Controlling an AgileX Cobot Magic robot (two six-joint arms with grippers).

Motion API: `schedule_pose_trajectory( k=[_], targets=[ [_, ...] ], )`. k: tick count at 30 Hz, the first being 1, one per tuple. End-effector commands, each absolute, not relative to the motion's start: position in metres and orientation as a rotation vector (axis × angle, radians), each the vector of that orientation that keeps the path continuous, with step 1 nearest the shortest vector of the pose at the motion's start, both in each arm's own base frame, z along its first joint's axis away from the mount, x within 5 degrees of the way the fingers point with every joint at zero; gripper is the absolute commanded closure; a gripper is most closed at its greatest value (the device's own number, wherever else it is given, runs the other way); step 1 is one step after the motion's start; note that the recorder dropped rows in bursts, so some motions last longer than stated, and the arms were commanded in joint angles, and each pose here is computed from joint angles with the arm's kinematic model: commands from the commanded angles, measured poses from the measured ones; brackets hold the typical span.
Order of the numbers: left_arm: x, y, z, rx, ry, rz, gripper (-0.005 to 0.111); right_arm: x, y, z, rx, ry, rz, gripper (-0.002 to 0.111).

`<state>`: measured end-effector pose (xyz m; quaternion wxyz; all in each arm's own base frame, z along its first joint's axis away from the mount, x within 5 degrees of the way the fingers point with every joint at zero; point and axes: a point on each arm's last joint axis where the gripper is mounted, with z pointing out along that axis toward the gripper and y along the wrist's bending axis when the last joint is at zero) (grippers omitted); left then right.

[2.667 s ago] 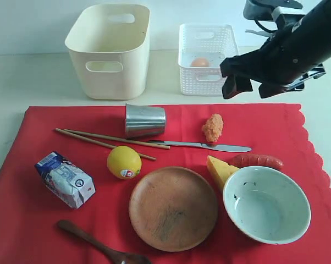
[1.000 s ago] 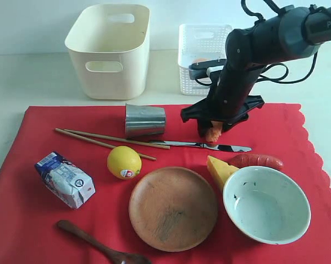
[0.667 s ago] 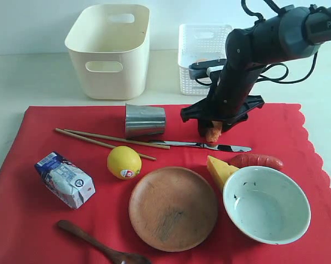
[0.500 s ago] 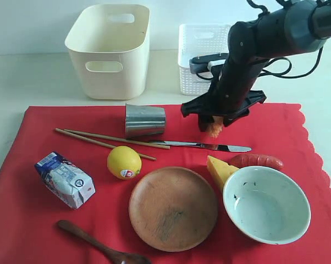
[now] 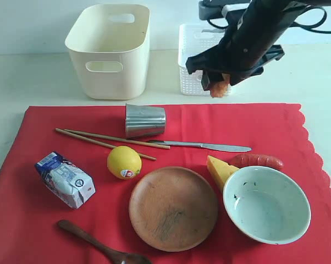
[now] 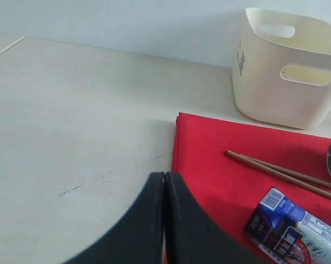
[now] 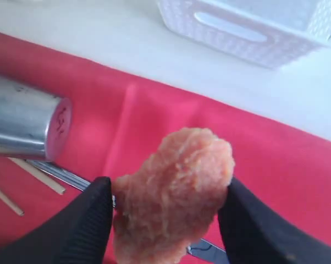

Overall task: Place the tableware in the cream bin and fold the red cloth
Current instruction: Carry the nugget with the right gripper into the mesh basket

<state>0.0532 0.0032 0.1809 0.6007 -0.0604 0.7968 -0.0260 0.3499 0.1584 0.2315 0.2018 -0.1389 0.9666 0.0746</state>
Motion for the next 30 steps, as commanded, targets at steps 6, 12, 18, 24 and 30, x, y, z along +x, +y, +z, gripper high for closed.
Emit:
schedule_pose_trajectory(
  k=[6, 12, 18, 24, 30],
  targets=[
    [0.053, 0.003, 0.181, -0.138, 1.837, -0.056, 0.107, 0.342, 0.155, 0.281, -0.397, 2.512, 0.256, 0.108],
    [0.053, 0.003, 0.181, -0.138, 1.837, -0.056, 0.107, 0.349, 0.158, 0.288, -0.384, 2.438, 0.274, 0.108],
    [0.053, 0.003, 0.181, -0.138, 1.837, -0.056, 0.107, 0.366, 0.166, 0.293, -0.381, 2.408, 0.279, 0.108],
    [0.053, 0.003, 0.181, -0.138, 1.837, -0.056, 0.107, 0.392, 0.177, 0.283, -0.385, 2.402, 0.273, 0.108],
    [0.053, 0.003, 0.181, -0.138, 1.837, -0.056, 0.107, 0.421, 0.188, 0.262, -0.402, 2.406, 0.24, 0.108]
  ],
)
